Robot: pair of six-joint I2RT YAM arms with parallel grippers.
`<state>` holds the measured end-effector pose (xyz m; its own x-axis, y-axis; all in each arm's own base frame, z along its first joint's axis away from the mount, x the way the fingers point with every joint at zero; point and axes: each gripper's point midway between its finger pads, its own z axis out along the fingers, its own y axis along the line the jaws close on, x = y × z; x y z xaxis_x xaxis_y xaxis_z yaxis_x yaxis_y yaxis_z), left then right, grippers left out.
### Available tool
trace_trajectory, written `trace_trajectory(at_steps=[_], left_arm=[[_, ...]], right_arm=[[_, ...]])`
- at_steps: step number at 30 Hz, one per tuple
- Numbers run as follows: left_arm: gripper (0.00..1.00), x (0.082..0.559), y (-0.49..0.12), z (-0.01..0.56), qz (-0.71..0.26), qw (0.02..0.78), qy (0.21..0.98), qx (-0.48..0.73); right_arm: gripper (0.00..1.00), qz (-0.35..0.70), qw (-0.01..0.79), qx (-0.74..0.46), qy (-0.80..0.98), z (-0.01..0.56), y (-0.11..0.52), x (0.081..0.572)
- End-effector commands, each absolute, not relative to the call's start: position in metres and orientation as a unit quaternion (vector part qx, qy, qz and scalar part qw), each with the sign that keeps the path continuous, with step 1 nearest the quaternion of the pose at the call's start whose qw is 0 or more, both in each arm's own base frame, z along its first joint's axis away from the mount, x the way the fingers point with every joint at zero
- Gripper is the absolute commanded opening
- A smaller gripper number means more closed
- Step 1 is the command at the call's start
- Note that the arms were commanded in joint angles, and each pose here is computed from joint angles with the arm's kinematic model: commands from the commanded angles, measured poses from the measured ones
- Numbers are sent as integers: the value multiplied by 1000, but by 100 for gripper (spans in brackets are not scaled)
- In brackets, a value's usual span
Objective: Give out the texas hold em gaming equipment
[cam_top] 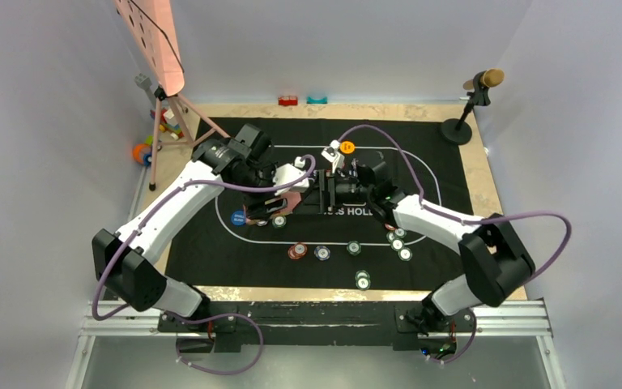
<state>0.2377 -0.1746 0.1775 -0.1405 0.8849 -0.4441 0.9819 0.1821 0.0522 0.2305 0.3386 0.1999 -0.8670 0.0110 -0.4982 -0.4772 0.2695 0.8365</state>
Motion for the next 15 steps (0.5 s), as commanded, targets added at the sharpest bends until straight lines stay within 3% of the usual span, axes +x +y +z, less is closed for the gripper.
trace_trajectory(at_steps=[1, 15], left_arm=[[0, 249, -186, 202, -137, 223, 745, 614], [0, 248, -185, 199, -135, 221, 745, 615]], right_arm=[[77, 610, 214, -173, 743, 220, 357, 235], [75, 632, 214, -159, 727, 224, 373, 245]])
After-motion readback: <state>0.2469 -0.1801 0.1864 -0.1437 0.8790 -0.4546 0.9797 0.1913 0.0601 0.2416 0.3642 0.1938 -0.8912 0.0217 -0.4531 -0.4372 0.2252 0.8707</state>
